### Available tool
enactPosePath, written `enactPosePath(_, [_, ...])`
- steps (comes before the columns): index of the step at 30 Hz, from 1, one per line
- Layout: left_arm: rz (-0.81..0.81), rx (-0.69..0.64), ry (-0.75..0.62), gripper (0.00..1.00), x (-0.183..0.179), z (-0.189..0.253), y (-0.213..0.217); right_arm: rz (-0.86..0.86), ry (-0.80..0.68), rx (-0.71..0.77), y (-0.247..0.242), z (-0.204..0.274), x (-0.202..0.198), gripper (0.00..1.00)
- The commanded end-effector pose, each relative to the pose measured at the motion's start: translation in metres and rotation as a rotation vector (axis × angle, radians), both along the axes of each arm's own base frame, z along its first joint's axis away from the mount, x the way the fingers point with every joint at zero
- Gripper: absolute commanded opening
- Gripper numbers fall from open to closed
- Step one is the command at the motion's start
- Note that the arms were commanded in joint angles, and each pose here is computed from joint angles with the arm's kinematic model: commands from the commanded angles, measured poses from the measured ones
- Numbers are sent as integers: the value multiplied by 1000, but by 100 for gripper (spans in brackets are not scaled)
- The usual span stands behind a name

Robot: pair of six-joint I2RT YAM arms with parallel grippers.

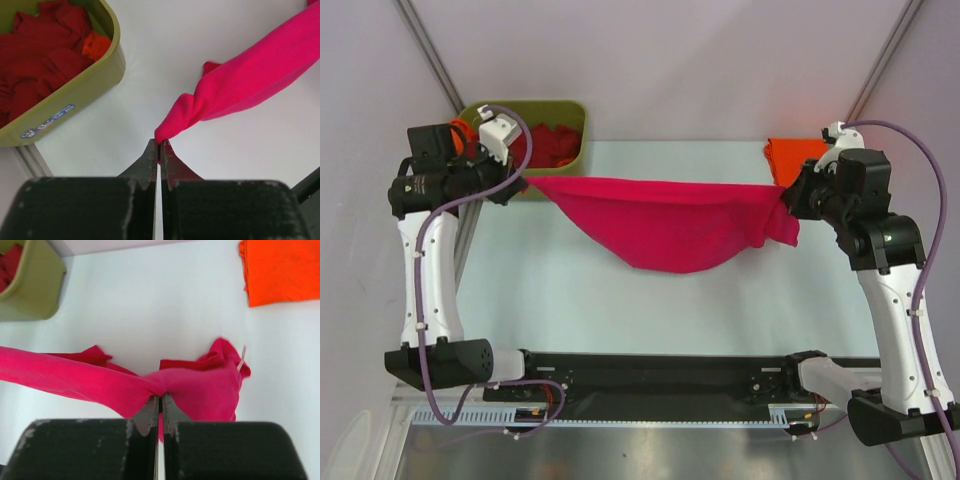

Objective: Fold and stack the t-shirts
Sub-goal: Flatten the tshirt out

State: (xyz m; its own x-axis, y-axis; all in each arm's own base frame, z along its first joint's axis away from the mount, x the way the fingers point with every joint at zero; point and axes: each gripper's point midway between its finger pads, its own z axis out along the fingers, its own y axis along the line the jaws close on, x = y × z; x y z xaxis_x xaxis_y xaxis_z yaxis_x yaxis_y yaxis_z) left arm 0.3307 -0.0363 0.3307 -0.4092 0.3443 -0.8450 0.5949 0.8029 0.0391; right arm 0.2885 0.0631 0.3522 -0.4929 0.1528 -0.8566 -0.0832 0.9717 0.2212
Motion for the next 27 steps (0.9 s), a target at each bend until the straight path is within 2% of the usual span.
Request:
enactPosePath(1, [5, -62, -25, 0, -13, 23, -6, 45, -6, -2, 5, 3, -1, 0])
enactPosePath(5, [44, -69, 29, 0, -7, -2, -1, 55, 56, 6, 9, -22, 5, 0])
enactPosePath(8, [103, -88, 67, 0, 13, -25, 6, 85, 65, 3, 16, -38, 28, 0])
enactPosePath(9, [119, -92, 44, 0, 26, -24, 9, 92, 93, -10, 19, -50, 46, 0])
enactPosePath(12, [178, -114, 39, 0, 65, -15, 12, 72, -23, -56, 15, -18, 98, 0])
enactPosePath(13, [201, -121, -21, 0, 81, 13, 13, 60, -15, -64, 14, -28, 131, 0])
enactPosePath(14, [196, -123, -11, 0, 99, 11, 8, 52, -115, -50, 14, 13, 150, 0])
enactPosePath(15, [209, -120, -32, 0, 110, 20, 7, 43, -145, -40, 14, 25, 165, 0])
enactPosePath(16, [213, -137, -129, 0, 119, 62, 5, 22, -124, -31, 9, 15, 196, 0])
enactPosePath(17, [206, -147, -136, 0, 134, 64, 0, 16, -235, 27, 10, 67, 206, 0])
enactPosePath(18, [227, -170, -185, 0, 141, 84, 1, 9, -260, 56, 7, 82, 216, 0])
enactPosePath(19, [237, -183, -285, 0, 142, 122, 3, -3, -253, 87, 3, 77, 238, 0])
enactPosePath(20, [250, -189, -326, 0, 147, 136, 4, -13, -287, 112, 0, 91, 246, 0])
enactPosePath(21, [275, -198, -397, 0, 153, 155, 9, -23, -417, 159, -3, 146, 239, 0])
enactPosePath(24, [288, -213, -559, 0, 148, 202, 13, -47, -633, 226, -14, 210, 237, 0])
enactPosePath(27, [253, -222, -621, 0, 142, 220, 8, -51, -771, 228, -19, 250, 215, 0])
